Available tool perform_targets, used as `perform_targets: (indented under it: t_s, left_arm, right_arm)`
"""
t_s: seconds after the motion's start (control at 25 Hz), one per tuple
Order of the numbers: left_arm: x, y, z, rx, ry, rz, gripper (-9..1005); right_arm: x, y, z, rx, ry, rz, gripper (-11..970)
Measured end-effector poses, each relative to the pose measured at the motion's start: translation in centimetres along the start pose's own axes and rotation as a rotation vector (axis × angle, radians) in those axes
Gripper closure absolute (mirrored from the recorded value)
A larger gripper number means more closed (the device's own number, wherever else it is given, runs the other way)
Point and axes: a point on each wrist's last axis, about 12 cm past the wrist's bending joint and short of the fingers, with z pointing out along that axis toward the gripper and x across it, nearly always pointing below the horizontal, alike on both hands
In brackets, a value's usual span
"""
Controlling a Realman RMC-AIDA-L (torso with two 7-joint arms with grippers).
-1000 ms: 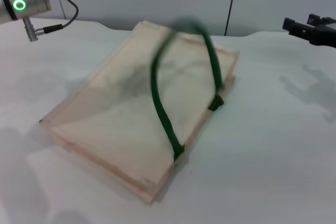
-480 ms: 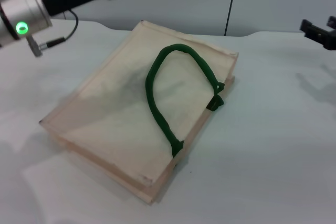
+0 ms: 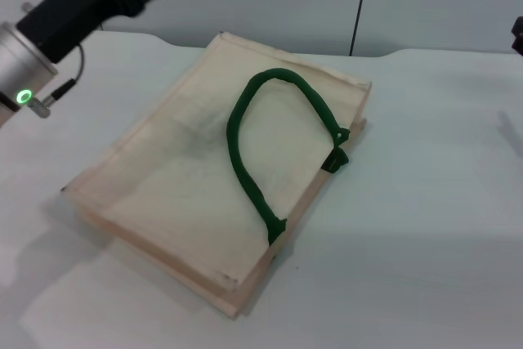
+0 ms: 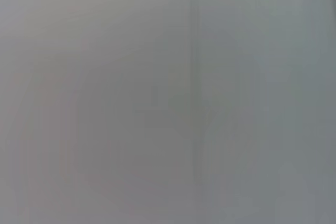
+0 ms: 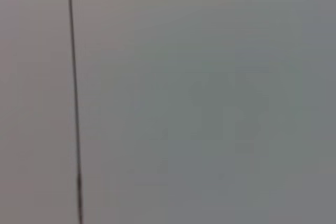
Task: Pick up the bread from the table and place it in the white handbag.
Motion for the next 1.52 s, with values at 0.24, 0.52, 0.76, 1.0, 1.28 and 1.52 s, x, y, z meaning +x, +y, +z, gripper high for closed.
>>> perform_targets:
  t_s: [0.24,0.52,0.76,1.0,1.28,1.52]
  left_arm:
    - [0.9,0.8,-1.2,-0.291,-0.135,0.074,203]
    - [1.7,0.5,-1.7,-0.494,-0.249,0.034,237]
    - [2.8,0.1,-1.2,-0.483,-0.171,0.001,234]
    - [3.1,-0.5,-1.0,-0.475,-0.175,-0.003,233]
    - [3.2,-0.3,-1.3,-0.488,-0.185,-0.063,235]
    - [3.2,-0.2,-1.3,-0.469,-0.175,-0.084,237]
  right_arm:
    - [0.0,0.5,-0.2,0.076,-0.077,0.052,75]
    - [-0.4,1.1,-0.4,0.069,-0.143,0.097,77]
    - [-0.2,1.3,-0.5,0.067,-0.136,0.107,77]
    - [0.1,1.3,-0.7,0.068,-0.128,0.105,77]
    - [0.2,1.3,-0.8,0.07,-0.124,0.105,77]
    - [0.4,1.2,-1.3,0.074,-0.136,0.113,77]
